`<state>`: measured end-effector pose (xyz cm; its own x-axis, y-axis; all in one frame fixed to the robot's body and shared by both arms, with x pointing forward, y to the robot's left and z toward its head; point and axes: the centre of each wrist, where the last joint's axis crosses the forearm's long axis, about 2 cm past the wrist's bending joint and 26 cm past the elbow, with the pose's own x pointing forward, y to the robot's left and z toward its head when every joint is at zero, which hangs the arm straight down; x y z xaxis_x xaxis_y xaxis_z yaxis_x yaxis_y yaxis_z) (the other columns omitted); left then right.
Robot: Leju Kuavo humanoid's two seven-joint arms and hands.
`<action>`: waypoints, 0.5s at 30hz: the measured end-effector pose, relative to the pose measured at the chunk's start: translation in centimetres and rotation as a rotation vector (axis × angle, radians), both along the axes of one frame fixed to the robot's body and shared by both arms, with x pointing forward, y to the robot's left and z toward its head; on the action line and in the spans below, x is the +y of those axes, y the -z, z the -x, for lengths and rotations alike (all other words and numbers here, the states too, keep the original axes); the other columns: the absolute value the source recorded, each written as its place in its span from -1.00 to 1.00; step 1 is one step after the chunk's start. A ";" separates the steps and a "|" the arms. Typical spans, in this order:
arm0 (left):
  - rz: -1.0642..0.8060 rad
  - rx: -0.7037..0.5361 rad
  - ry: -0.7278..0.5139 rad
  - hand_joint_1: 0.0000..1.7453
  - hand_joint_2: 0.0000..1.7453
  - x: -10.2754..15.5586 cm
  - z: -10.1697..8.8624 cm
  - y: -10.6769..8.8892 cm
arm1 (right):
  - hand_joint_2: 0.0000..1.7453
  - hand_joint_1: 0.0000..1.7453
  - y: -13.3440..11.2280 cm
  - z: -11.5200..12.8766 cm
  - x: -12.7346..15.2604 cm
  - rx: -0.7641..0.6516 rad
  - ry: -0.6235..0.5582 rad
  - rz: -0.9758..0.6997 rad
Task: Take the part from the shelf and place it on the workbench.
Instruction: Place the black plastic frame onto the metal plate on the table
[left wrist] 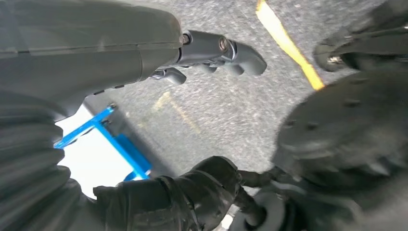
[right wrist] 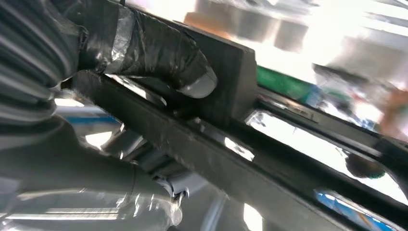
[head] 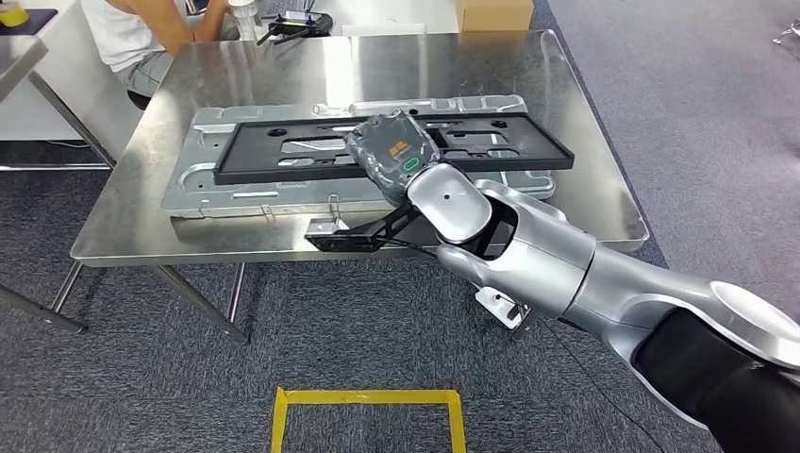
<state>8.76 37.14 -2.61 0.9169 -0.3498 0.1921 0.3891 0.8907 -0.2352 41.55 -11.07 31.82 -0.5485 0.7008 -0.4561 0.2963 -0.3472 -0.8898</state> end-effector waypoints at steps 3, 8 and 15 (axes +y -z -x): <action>-0.006 0.016 -0.015 -1.00 1.00 0.0 0.5 0.1 | 1.00 1.00 0.8 -0.1 -0.8 0.022 0.028 0.009; -0.004 0.017 -0.026 -1.00 1.00 -0.1 0.4 0.1 | 1.00 1.00 1.0 -0.3 -1.5 0.031 0.044 0.010; 0.000 0.017 -0.028 -1.00 1.00 -0.2 0.3 0.1 | 1.00 1.00 1.2 -0.6 -2.1 0.042 0.055 0.004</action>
